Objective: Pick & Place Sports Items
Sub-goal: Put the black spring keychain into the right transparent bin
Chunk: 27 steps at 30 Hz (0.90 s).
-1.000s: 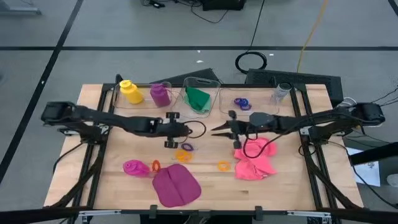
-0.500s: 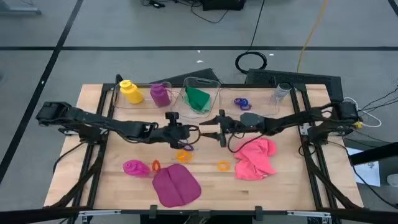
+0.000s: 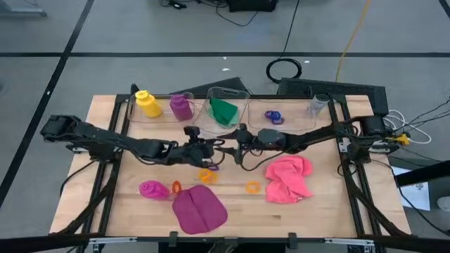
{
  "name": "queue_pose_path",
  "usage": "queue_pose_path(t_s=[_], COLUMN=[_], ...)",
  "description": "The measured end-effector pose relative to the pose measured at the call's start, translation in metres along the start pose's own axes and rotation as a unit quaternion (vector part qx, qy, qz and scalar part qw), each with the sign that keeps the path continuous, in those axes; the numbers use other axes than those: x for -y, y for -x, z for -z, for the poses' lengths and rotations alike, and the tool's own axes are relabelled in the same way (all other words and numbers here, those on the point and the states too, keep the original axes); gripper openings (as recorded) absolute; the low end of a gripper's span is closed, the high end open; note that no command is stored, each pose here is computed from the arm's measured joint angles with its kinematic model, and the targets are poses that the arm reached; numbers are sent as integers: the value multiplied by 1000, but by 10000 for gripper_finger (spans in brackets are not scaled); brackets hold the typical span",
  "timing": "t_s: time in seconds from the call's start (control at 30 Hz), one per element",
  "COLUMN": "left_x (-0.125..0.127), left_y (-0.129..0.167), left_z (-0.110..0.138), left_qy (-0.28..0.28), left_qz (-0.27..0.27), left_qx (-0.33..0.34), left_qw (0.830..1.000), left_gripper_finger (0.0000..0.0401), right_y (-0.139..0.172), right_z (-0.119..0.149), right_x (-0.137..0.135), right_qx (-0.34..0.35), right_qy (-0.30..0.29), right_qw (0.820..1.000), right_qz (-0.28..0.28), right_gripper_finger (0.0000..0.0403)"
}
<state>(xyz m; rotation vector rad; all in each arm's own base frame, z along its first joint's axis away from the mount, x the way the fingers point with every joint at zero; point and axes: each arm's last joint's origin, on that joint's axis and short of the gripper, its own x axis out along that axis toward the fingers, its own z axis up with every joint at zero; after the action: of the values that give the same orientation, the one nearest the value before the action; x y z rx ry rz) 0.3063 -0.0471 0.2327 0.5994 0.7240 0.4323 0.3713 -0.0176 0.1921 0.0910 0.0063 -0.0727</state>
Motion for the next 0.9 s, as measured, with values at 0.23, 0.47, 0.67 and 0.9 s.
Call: queue_pose_path(t_s=[0.23,0.47,0.67,0.9], left_x=[1,0,-1,-7], left_y=[0,0,-1,-7], left_z=[2,2,2,4], left_qy=[-5,-4,-4,17], left_qz=[0,0,-2,-10], left_qx=[-7,-7,-8,-17], left_qw=[1000,1000,1000,1000], left_gripper_finger=[5,5,5,20], right_y=[0,0,0,0], right_z=[-1,-1,-1,-1], right_x=[0,0,0,0], right_qx=[5,5,5,2], right_qy=[-1,4,16,19], right_qw=[1000,1000,1000,1000], right_qz=[-1,-1,-3,-2], right_gripper_finger=[162,66,4,3])
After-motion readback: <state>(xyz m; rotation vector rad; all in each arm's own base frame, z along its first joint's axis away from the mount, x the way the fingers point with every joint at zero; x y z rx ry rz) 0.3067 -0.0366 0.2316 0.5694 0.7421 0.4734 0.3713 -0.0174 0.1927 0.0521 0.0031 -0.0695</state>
